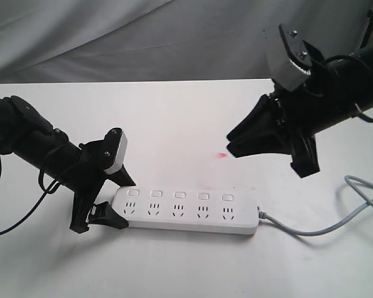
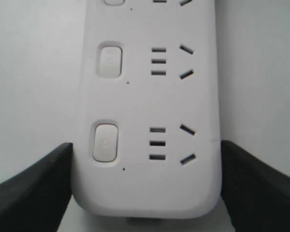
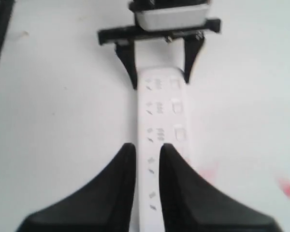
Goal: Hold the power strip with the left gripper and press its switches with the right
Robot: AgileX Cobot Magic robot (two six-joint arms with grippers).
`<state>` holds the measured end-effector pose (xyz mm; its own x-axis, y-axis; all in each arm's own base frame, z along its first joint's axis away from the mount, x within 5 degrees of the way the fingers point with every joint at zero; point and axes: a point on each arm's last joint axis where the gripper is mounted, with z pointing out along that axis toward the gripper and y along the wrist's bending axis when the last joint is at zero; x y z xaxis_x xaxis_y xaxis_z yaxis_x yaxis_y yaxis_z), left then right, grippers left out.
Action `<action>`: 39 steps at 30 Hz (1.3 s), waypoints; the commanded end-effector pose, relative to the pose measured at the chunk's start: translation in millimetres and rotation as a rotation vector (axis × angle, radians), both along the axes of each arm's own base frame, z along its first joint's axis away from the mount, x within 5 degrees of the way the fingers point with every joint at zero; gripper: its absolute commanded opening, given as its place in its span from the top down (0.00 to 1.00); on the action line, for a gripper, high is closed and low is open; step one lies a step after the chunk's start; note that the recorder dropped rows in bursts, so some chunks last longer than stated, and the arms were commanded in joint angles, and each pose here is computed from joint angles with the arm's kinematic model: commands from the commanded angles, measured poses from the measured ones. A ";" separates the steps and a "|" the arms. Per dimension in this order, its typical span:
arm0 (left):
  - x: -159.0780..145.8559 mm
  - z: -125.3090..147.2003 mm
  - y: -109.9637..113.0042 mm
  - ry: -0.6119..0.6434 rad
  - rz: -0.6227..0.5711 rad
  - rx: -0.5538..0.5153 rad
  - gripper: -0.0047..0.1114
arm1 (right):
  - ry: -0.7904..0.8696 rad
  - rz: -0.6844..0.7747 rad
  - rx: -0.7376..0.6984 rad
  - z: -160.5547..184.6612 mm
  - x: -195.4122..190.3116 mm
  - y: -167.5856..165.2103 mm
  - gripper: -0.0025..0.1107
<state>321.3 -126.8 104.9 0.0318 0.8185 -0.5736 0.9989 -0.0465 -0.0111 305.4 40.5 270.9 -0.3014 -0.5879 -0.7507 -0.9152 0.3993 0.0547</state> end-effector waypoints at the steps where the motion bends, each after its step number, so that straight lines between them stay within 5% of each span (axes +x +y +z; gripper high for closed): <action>1: -0.4 -0.2 -2.1 0.004 -0.010 -0.002 0.91 | 0.083 -0.205 -0.116 12.2 7.9 -28.9 0.83; 14: -0.4 -0.2 -2.1 0.005 -0.009 -0.002 0.91 | 0.370 -1.115 -0.372 47.2 9.8 -100.8 0.83; 29: -0.4 -0.2 -2.1 0.004 -0.010 -0.002 0.91 | 0.025 -1.162 -0.173 89.3 13.8 -97.3 0.83; 39: -0.4 -0.2 -2.1 0.005 -0.008 -0.002 0.91 | -0.397 -1.165 0.029 200.7 -100.8 -71.7 0.83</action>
<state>321.3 -126.8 104.9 0.0318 0.8185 -0.5736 0.9989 -0.0465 -0.0111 242.2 -37.7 443.4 -0.4965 -0.0762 -0.8647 0.0173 0.9951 -0.0977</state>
